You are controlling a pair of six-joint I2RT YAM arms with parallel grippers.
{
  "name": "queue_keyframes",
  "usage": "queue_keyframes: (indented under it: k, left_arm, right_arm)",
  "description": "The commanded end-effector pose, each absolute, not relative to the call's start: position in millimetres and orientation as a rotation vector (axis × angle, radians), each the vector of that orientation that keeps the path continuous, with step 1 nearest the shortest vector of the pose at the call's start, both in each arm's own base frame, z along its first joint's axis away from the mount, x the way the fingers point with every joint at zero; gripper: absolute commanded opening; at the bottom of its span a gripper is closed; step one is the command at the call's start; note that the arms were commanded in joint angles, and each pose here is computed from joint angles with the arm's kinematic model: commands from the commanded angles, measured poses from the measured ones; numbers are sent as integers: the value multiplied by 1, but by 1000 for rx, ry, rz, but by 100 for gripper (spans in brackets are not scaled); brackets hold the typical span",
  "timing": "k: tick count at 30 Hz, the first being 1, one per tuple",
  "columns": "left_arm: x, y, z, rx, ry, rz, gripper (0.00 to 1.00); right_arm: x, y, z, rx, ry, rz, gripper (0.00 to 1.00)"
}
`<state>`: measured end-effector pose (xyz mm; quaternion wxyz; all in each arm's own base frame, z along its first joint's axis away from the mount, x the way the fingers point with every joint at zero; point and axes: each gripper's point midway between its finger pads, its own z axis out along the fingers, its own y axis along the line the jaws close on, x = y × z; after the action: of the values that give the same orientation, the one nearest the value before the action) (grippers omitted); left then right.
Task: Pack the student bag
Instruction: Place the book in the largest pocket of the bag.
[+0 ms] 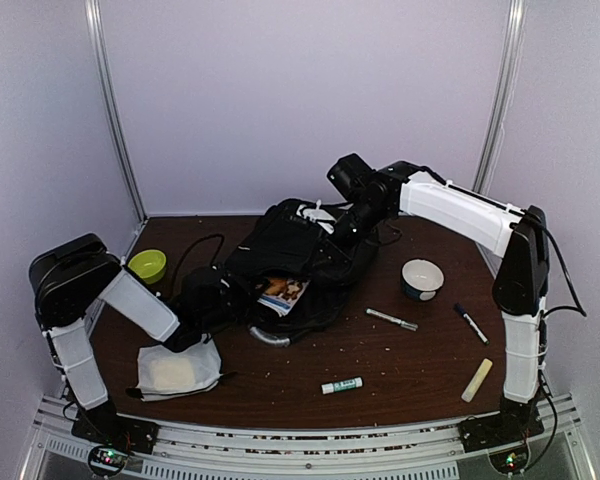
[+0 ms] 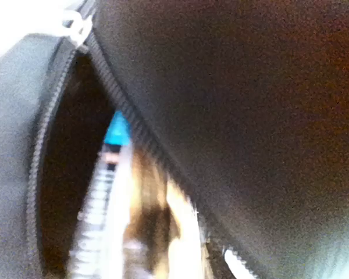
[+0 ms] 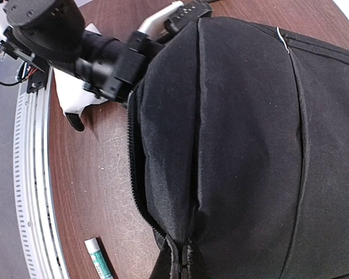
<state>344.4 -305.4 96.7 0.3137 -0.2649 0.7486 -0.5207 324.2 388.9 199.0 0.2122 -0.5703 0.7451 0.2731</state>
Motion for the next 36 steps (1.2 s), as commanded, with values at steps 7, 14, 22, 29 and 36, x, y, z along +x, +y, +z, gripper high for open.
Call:
queue_keyframes:
  k: [7, 14, 22, 29, 36]
  left_arm:
    - [401, -356, 145, -658, 1654, -1568, 7]
    - [422, -384, 140, -663, 1680, -1612, 0]
    - [414, -404, 123, -602, 1831, -1667, 0]
    - [393, -409, 114, -498, 1960, -1671, 0]
    - [416, -416, 103, -548, 1969, -1683, 6]
  right_arm:
    - [331, 399, 224, -1580, 1987, 736, 0]
    - [329, 396, 227, -1616, 1961, 710, 0]
    - [329, 397, 219, -1634, 1959, 719, 0]
    - [328, 397, 220, -1658, 1931, 722, 0]
    - [323, 394, 214, -1696, 1929, 722, 0]
